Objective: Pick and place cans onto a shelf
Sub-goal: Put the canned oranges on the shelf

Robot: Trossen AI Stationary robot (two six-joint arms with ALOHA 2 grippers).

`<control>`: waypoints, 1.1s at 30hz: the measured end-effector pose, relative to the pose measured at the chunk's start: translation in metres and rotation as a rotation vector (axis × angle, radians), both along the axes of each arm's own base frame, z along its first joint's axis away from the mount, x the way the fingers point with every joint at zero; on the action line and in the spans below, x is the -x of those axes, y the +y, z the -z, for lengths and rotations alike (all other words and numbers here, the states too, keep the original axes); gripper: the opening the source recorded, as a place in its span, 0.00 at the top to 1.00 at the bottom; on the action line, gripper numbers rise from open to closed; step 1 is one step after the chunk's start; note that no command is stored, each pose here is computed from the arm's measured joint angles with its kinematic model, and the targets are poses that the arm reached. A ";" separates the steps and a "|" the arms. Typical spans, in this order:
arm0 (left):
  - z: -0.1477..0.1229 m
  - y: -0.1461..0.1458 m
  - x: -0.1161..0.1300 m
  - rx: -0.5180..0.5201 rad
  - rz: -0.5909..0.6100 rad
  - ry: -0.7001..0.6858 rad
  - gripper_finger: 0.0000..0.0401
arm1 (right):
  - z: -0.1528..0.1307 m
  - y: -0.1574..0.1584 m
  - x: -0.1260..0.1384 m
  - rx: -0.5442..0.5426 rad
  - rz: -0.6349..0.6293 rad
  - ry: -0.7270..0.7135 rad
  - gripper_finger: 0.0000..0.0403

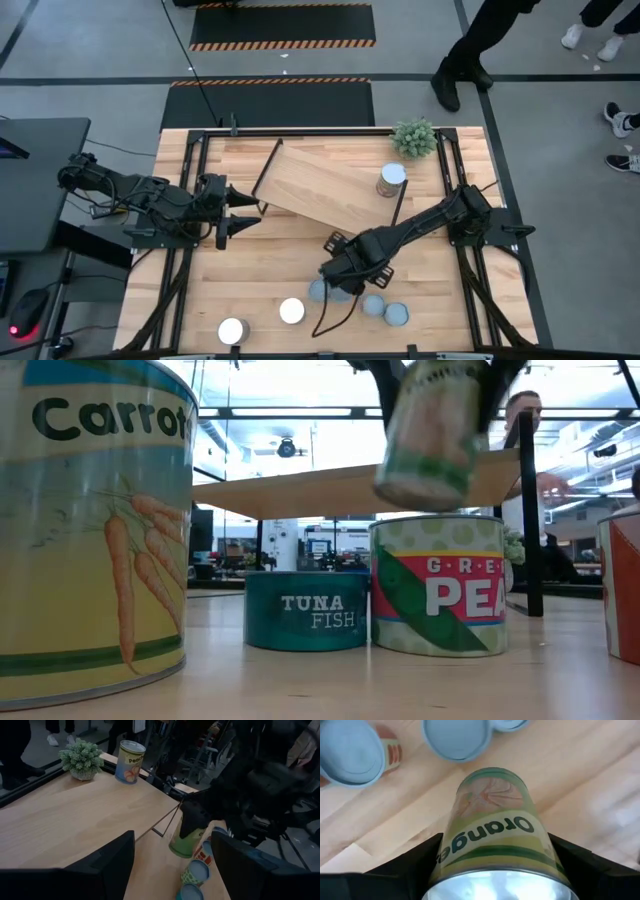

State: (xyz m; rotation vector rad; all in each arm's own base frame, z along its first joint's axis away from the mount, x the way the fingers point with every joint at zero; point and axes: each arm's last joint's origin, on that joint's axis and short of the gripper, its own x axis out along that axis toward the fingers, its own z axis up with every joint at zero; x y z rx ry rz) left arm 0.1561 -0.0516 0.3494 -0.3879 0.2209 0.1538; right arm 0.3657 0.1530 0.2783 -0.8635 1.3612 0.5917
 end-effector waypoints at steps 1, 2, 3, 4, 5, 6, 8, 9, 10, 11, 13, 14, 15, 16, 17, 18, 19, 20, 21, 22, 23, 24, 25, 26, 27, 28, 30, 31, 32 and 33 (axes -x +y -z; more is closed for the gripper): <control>0.000 0.000 0.000 0.000 0.000 0.000 0.33 | -0.007 -0.001 -0.001 -0.006 0.004 -0.016 0.22; 0.000 0.000 0.000 0.000 0.000 0.000 0.33 | -0.013 -0.002 -0.002 -0.013 0.008 -0.035 0.22; 0.000 0.000 0.000 0.000 0.000 -0.001 0.33 | -0.020 -0.003 -0.004 -0.022 0.011 -0.060 0.22; 0.000 0.000 0.000 0.001 0.000 -0.001 0.33 | -0.028 -0.004 -0.005 -0.028 0.015 -0.090 0.22; 0.000 0.000 0.000 0.001 0.000 -0.001 0.33 | -0.036 -0.005 -0.007 -0.026 0.019 -0.120 0.22; 0.000 0.000 0.000 0.001 0.000 -0.001 0.33 | -0.043 -0.006 -0.008 -0.022 0.024 -0.148 0.22; 0.000 0.000 0.000 0.001 -0.001 -0.001 0.33 | -0.058 -0.012 -0.009 -0.013 0.038 -0.195 0.22; 0.000 0.000 0.000 0.001 -0.001 -0.001 0.33 | -0.065 -0.017 -0.009 -0.013 0.049 -0.212 0.22; 0.000 0.000 0.000 0.000 -0.002 -0.001 0.33 | -0.072 -0.022 -0.010 -0.014 0.064 -0.228 0.22; 0.000 0.000 0.000 -0.001 -0.007 -0.001 0.33 | -0.080 -0.027 -0.010 -0.015 0.080 -0.246 0.22; 0.000 0.001 0.000 -0.005 -0.023 -0.003 0.33 | -0.093 -0.038 -0.010 -0.020 0.117 -0.288 0.22; 0.000 0.001 0.000 -0.008 -0.035 -0.005 0.33 | -0.100 -0.044 -0.010 -0.019 0.136 -0.307 0.22; 0.000 0.002 0.000 -0.012 -0.049 -0.006 0.33 | -0.106 -0.051 -0.010 -0.014 0.157 -0.324 0.22; 0.000 0.002 0.000 -0.015 -0.060 -0.007 0.33 | -0.110 -0.058 -0.010 -0.009 0.174 -0.336 0.22; 0.000 0.002 0.000 -0.019 -0.073 -0.009 0.33 | -0.114 -0.065 -0.008 -0.004 0.192 -0.351 0.22; 0.000 0.003 0.000 -0.024 -0.081 -0.009 0.33 | -0.116 -0.071 -0.006 0.004 0.204 -0.350 0.22; 0.000 0.003 0.000 -0.029 -0.086 -0.008 0.33 | -0.117 -0.078 -0.005 0.011 0.220 -0.347 0.22; 0.000 0.004 0.000 -0.030 -0.090 -0.008 0.33 | -0.120 -0.083 -0.003 0.013 0.233 -0.351 0.22; 0.000 0.004 0.000 -0.030 -0.094 -0.008 0.33 | -0.122 -0.089 -0.001 0.015 0.246 -0.349 0.22; 0.000 0.005 0.000 -0.032 -0.098 -0.007 0.33 | -0.124 -0.094 0.000 0.019 0.257 -0.346 0.22; 0.000 0.006 -0.001 -0.042 -0.099 -0.006 0.33 | -0.125 -0.099 0.001 0.021 0.267 -0.346 0.22; 0.000 0.006 -0.001 -0.053 -0.100 -0.004 0.33 | -0.126 -0.105 0.001 0.021 0.275 -0.342 0.22; 0.000 0.007 -0.001 -0.068 -0.101 -0.001 0.33 | -0.126 -0.111 0.002 0.021 0.277 -0.332 0.22; 0.000 0.008 -0.001 -0.076 -0.103 0.000 0.33 | -0.126 -0.117 0.002 0.021 0.282 -0.323 0.22; 0.000 0.008 -0.001 -0.086 -0.105 0.002 0.33 | -0.126 -0.123 0.001 0.012 0.293 -0.318 0.22; 0.000 0.009 -0.002 -0.095 -0.108 0.004 0.33 | -0.125 -0.129 0.001 0.002 0.303 -0.315 0.22; 0.000 0.011 -0.002 -0.102 -0.116 0.007 0.33 | -0.125 -0.140 0.001 -0.010 0.316 -0.300 0.22; 0.000 0.011 -0.002 -0.105 -0.119 0.007 0.33 | -0.125 -0.146 0.001 -0.012 0.322 -0.294 0.22; 0.000 0.012 -0.002 -0.106 -0.123 0.008 0.33 | -0.125 -0.152 0.001 -0.016 0.328 -0.290 0.22; 0.000 0.013 -0.002 -0.106 -0.127 0.009 0.33 | -0.125 -0.157 0.001 -0.021 0.333 -0.284 0.22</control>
